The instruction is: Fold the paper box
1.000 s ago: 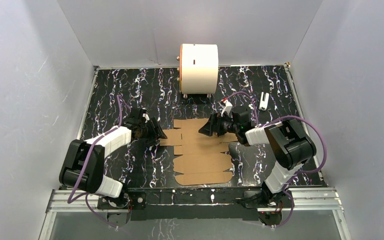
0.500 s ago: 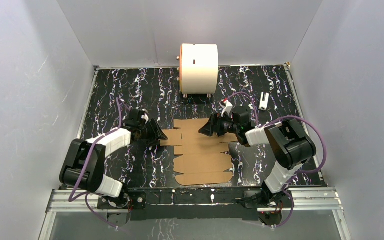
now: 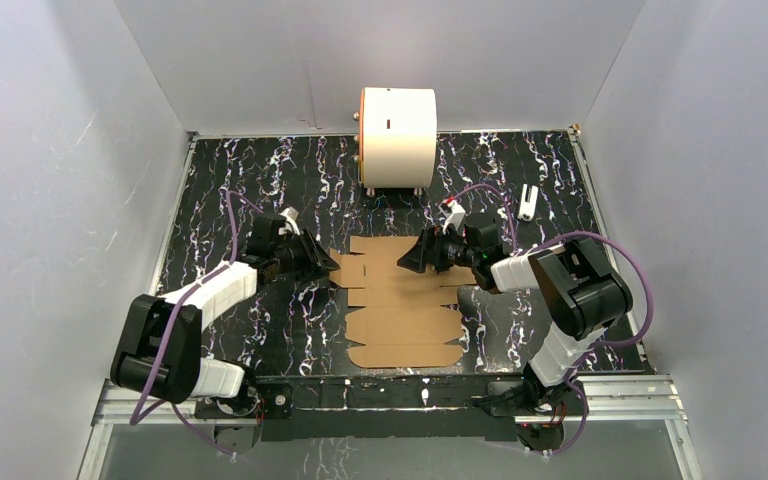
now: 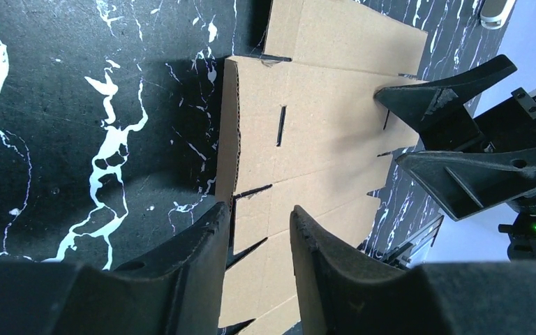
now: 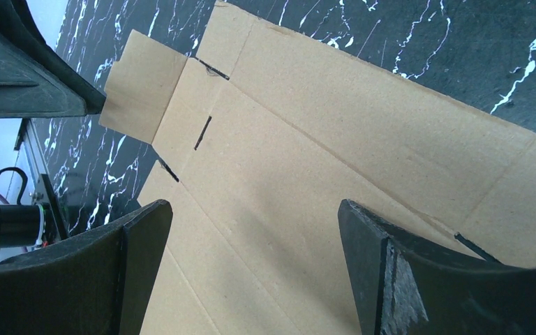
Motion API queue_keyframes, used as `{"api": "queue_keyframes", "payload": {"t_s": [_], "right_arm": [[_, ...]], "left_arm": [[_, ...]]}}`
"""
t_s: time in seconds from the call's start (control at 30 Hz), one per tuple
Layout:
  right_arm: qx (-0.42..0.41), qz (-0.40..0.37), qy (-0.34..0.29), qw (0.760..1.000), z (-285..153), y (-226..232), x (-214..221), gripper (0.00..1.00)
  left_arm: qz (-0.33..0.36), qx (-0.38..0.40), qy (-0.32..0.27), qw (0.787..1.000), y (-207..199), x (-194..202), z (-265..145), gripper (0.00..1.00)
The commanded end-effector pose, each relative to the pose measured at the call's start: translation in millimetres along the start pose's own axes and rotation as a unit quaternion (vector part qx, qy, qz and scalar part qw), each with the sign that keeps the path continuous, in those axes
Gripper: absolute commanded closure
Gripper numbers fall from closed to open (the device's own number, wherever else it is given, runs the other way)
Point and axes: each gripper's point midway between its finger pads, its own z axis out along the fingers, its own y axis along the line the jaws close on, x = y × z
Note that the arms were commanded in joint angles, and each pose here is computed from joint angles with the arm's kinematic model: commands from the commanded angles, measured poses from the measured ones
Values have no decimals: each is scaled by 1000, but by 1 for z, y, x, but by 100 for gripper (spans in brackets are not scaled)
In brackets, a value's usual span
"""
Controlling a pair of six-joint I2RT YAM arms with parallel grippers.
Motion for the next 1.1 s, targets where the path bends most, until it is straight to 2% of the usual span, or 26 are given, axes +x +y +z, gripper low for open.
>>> {"api": "queue_keyframes", "payload": {"t_s": [0.0, 0.13, 0.37, 0.5, 0.63, 0.93, 1.07], "right_arm": [[-11, 2, 13, 1000, 2, 4, 8, 1], [-11, 3, 14, 1000, 2, 4, 9, 1], [-10, 4, 16, 1000, 4, 3, 11, 1], [-10, 4, 16, 1000, 5, 3, 11, 1], [-7, 4, 16, 1000, 5, 2, 12, 1], [-1, 5, 17, 1000, 7, 1, 16, 1], [2, 7, 19, 1000, 9, 0, 19, 1]], "left_arm": [[1, 13, 8, 1000, -4, 4, 1, 65], [-1, -12, 8, 1000, 8, 4, 6, 67], [37, -78, -4, 996, 21, 0, 8, 77], [71, -123, -16, 990, 24, -3, 8, 90], [116, -184, -35, 975, 27, -8, 7, 100], [200, -274, -41, 940, 16, -8, 13, 100], [234, -290, -44, 927, 2, -4, 15, 100]]}}
